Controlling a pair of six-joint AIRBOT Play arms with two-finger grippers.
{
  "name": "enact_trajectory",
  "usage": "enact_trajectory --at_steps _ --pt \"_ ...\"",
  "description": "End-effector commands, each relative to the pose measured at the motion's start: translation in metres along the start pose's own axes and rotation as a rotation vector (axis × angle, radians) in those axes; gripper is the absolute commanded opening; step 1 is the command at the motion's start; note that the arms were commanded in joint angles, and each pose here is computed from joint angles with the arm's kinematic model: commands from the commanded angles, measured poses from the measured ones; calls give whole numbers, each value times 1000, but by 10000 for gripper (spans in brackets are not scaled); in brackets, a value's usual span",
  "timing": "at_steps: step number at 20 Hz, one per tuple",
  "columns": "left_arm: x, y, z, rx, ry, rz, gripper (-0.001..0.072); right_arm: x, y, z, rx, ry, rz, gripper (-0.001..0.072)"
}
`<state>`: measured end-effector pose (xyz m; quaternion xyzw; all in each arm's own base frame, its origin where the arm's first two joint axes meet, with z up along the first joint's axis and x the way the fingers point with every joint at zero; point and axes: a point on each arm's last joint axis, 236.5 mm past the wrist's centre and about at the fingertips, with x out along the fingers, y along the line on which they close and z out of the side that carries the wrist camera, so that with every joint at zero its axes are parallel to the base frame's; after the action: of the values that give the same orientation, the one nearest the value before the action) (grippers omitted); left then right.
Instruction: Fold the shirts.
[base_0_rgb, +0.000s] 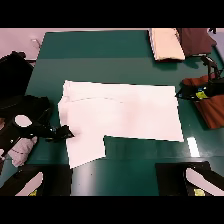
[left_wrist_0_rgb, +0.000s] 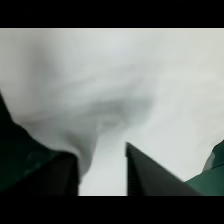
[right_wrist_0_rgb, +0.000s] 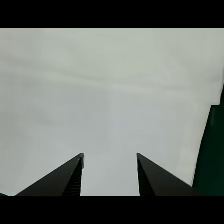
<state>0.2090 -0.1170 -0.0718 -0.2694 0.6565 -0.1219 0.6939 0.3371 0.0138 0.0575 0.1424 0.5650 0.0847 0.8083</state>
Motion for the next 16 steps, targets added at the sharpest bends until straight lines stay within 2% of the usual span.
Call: enact_trajectory --at_steps 1,5,6,7,9,11,14,15,16 --pt "-2 -13 2 36 -9 -49 25 4 -21 -30 52 91 -16 386" --pt "-5 -16 2 67 -2 -54 24 18 -91 -115 272 260 -108 396" --pt "-5 -16 2 76 -3 -54 25 23 -104 -139 351 295 -105 509" --pt "-5 -16 2 91 -3 -54 24 28 -109 -159 418 322 -80 536" --pt "-5 -17 2 91 -4 -54 25 43 -106 -185 540 352 20 529" --pt "-5 -17 2 91 -4 -54 25 58 -99 -197 614 366 99 433" --pt "-5 -17 2 91 -4 -54 25 77 -82 -194 643 369 183 427" --pt "-6 -17 3 91 -6 -54 24 80 -78 -192 626 373 190 359" --pt "-6 -17 3 93 -3 -55 24 82 -74 -189 596 380 187 254"
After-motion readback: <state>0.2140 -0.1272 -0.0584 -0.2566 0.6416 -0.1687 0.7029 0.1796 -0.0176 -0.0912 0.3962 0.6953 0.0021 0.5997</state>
